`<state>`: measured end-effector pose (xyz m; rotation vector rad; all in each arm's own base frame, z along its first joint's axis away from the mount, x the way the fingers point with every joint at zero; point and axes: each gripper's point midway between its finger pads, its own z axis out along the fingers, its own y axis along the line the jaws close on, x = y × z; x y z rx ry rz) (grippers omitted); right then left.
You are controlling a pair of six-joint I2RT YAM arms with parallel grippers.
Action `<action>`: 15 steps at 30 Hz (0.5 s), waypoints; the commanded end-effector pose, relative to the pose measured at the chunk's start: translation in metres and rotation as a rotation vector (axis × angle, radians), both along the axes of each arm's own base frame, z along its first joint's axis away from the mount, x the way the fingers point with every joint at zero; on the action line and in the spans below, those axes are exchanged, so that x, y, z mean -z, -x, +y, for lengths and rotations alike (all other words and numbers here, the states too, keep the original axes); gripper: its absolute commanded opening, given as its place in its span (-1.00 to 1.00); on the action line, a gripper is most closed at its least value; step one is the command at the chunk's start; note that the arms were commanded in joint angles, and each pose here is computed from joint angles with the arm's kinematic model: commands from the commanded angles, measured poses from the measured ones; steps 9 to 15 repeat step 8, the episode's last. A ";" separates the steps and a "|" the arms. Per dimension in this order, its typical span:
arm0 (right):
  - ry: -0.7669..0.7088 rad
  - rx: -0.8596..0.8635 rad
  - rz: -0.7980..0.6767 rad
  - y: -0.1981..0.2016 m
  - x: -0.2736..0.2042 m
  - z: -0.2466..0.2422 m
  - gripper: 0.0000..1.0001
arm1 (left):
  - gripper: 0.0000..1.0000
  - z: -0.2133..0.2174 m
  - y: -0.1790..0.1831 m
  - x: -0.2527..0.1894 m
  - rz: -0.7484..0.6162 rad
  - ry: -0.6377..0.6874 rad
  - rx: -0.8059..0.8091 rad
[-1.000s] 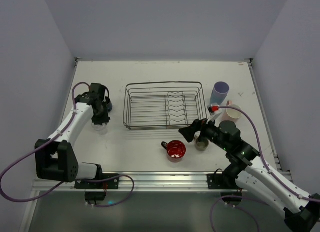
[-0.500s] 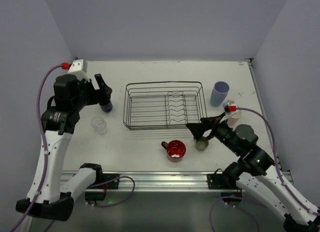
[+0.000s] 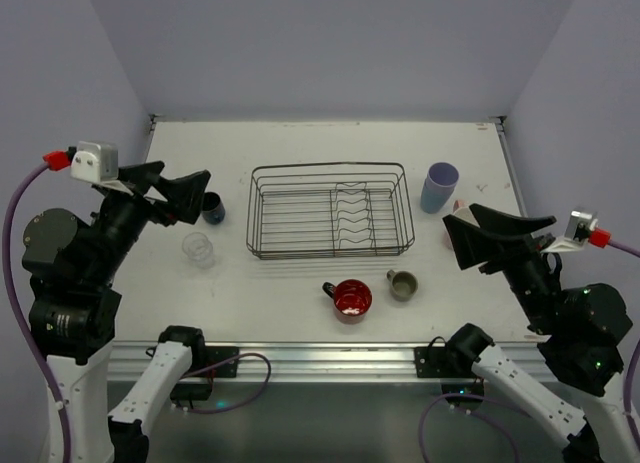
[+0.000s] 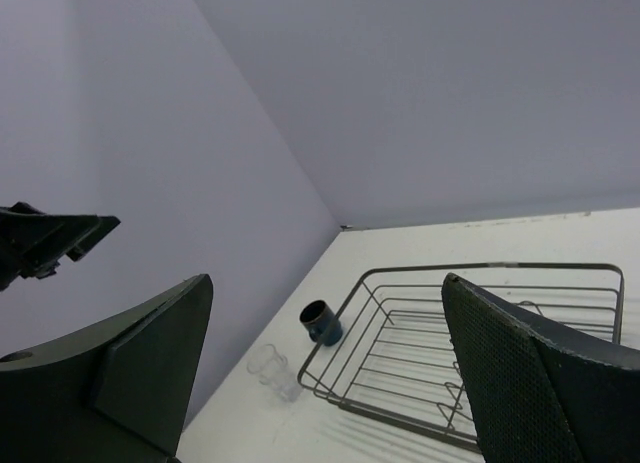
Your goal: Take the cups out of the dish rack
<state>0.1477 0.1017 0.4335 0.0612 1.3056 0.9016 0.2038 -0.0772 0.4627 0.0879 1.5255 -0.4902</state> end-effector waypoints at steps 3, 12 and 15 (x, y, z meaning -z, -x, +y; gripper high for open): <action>0.027 0.037 0.039 -0.007 0.001 -0.003 0.98 | 1.00 -0.009 0.006 -0.010 -0.069 -0.026 0.062; 0.047 0.035 0.055 -0.012 0.001 0.001 0.98 | 1.00 -0.013 -0.002 0.002 -0.064 -0.010 0.082; 0.047 0.035 0.055 -0.012 0.001 0.001 0.98 | 1.00 -0.013 -0.002 0.002 -0.064 -0.010 0.082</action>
